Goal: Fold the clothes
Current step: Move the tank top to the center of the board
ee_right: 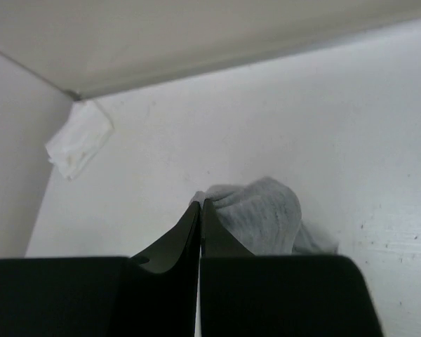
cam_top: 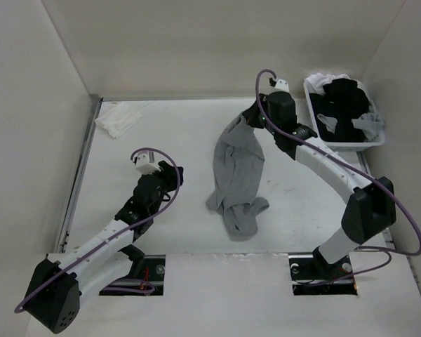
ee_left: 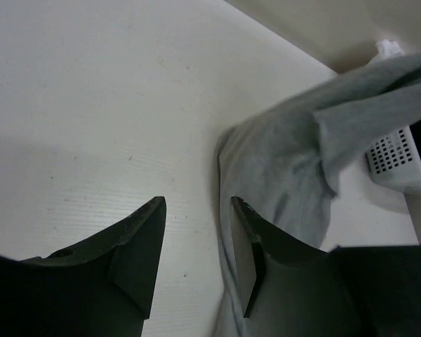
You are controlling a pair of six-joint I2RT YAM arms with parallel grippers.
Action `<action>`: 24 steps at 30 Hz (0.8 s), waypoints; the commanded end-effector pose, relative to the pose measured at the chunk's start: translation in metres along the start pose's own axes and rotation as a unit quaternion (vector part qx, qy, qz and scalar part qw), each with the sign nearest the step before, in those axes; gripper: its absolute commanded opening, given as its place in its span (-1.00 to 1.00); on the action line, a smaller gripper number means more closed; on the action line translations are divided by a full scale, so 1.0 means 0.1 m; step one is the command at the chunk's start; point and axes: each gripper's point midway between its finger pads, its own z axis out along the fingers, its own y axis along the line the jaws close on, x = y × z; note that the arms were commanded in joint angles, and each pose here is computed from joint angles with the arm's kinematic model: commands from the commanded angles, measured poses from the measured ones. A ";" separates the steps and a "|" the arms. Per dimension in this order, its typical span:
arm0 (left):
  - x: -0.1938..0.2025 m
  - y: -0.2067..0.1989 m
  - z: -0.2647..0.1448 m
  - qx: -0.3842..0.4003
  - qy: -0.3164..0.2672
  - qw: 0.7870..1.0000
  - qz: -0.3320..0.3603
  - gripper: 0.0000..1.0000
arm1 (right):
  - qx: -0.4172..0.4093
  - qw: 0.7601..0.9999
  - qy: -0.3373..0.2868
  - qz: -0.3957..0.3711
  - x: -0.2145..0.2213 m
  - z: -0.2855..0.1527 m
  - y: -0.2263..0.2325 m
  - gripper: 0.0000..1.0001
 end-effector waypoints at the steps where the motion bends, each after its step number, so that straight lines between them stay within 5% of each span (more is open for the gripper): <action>1: -0.04 -0.14 0.00 0.019 0.001 1.000 -0.002 -0.21 | -0.127 0.980 -0.151 -0.008 -1.45 -0.70 0.99 -1.00; 5: -0.19 -0.31 -0.02 0.040 -0.011 0.999 -0.014 -0.21 | -0.161 0.973 -0.159 -0.051 -1.68 -1.21 1.38 -0.99; 10: -0.31 -0.43 -0.16 0.058 -0.020 0.997 -0.038 -0.21 | -0.200 0.970 -0.102 -0.089 -1.33 -1.54 1.75 -0.97; 13: -0.39 -0.34 -0.30 0.051 -0.030 0.996 -0.062 -0.22 | -0.240 0.966 -0.021 -0.096 -0.63 -1.67 2.03 -0.96; 17: -0.47 0.06 -0.44 -0.007 -0.053 0.995 -0.084 -0.22 | -0.256 0.954 0.112 -0.109 0.65 -1.57 2.21 -0.93; 18: -0.51 0.26 -0.50 -0.039 -0.064 0.993 -0.088 -0.22 | -0.247 0.945 0.178 -0.119 1.33 -1.54 2.17 -0.86; 19: -0.52 0.32 -0.52 -0.050 -0.067 0.993 -0.089 -0.21 | -0.245 0.943 0.188 -0.119 1.44 -1.55 2.17 -0.84; 21: -0.56 0.56 -0.58 -0.088 -0.074 0.989 -0.092 -0.18 | -0.252 0.928 0.238 -0.139 2.05 -1.74 2.11 -0.33; 24: -0.49 0.72 -0.57 -0.111 -0.046 0.989 -0.082 -0.14 | -0.257 0.934 0.213 -0.128 1.98 -1.96 1.92 0.06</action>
